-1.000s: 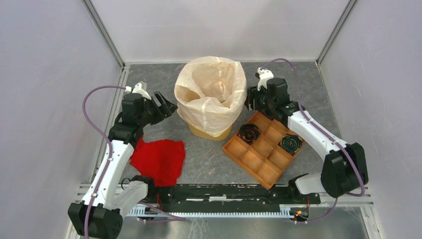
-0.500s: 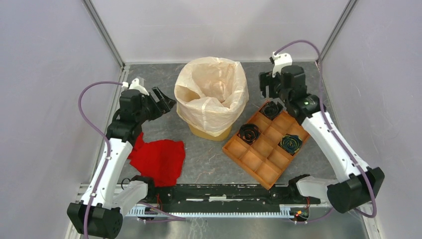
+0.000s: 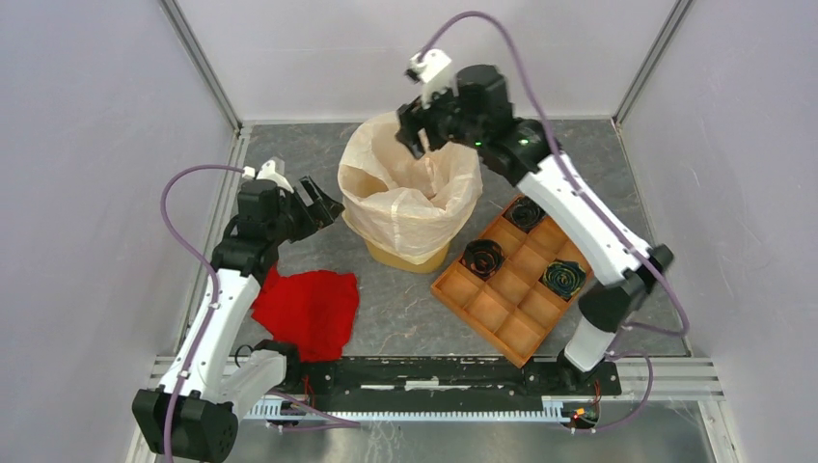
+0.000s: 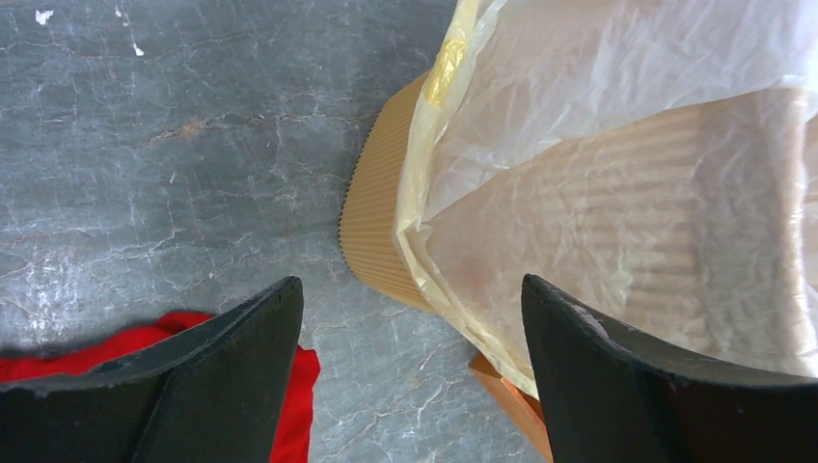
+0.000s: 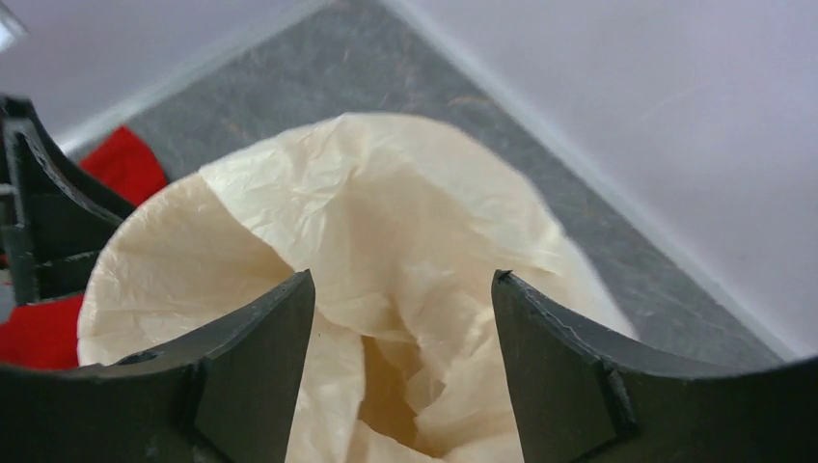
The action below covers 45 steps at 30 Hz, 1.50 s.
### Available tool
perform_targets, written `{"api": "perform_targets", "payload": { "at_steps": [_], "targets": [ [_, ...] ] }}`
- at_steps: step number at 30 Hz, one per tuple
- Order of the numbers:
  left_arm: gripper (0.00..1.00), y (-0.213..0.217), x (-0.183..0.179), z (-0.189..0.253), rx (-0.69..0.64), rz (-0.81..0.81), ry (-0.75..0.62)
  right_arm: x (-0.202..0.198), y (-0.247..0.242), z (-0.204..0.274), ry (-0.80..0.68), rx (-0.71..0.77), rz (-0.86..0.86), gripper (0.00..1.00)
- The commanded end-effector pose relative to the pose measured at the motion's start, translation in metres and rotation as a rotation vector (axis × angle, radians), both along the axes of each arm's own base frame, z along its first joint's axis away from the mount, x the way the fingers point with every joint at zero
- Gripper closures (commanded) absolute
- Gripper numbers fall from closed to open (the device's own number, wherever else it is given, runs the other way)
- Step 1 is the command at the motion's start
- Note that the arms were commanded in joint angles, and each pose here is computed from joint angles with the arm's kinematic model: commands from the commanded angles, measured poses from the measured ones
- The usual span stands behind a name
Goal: Put the trash bags into the trash bin
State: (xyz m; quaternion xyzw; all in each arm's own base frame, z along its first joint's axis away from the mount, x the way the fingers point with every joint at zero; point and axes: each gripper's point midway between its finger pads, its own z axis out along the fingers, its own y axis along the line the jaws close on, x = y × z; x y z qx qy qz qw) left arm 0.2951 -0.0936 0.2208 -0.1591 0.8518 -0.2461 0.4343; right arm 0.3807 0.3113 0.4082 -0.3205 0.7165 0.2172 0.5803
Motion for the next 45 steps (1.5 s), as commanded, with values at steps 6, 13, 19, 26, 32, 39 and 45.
{"api": "perform_targets", "payload": {
  "at_steps": [6,13,19,26,32,39,45],
  "targets": [
    [0.1,-0.004,-0.001,0.001,0.013,-0.044,-0.036,-0.006,0.023,-0.111,0.139,-0.418,-0.01,0.41],
    [0.1,-0.002,-0.002,-0.006,0.021,-0.04,-0.034,-0.004,0.024,-0.181,0.237,-0.583,0.015,0.57],
    [0.1,0.0,-0.006,-0.008,0.033,-0.035,-0.036,0.003,0.031,-0.221,0.298,-0.643,0.025,0.65],
    [0.1,0.0,-0.008,-0.015,0.035,-0.038,-0.022,0.008,0.043,-0.255,0.333,-0.648,0.041,0.66],
    [0.1,0.002,-0.013,-0.015,0.038,-0.034,-0.021,0.0,0.056,-0.288,0.398,-0.592,0.078,0.65],
    [0.1,0.002,-0.019,-0.014,0.028,-0.032,-0.015,0.0,0.076,-0.281,0.404,-0.488,0.107,0.51],
    [0.1,0.003,-0.027,-0.011,0.029,-0.028,-0.014,-0.001,0.069,-0.282,0.391,-0.492,0.085,0.34]
  ]
}}
